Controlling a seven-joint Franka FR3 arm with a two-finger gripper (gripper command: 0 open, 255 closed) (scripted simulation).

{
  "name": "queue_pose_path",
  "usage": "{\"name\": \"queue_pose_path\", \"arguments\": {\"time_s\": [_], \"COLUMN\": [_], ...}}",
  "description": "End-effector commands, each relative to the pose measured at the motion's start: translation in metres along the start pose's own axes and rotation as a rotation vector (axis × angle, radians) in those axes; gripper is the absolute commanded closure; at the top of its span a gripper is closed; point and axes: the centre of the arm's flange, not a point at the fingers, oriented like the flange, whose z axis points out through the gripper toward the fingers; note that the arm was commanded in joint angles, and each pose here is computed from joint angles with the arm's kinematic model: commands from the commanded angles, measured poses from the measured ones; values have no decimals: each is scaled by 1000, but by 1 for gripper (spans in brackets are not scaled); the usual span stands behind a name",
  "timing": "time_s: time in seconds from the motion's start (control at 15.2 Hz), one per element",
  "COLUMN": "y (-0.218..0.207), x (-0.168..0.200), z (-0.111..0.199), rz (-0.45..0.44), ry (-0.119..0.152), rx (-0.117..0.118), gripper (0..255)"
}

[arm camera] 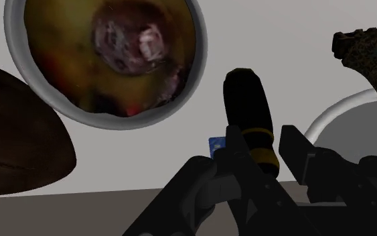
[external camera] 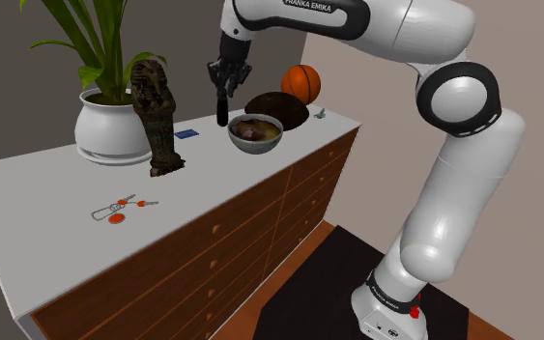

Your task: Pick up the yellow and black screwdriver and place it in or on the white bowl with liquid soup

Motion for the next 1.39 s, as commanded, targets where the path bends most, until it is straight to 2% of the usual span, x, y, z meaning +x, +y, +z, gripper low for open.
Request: {"name": "queue_pose_path", "arguments": {"time_s": [0.0, 0.66, 1.32], "y": [0, 1, 130], "x": [2, 14, -14], "z": [-10, -60, -53], "rz": [0, 0, 0], "ry": [0, 0, 0], "rx": [0, 0, 0], "gripper": [255, 255, 255]}}
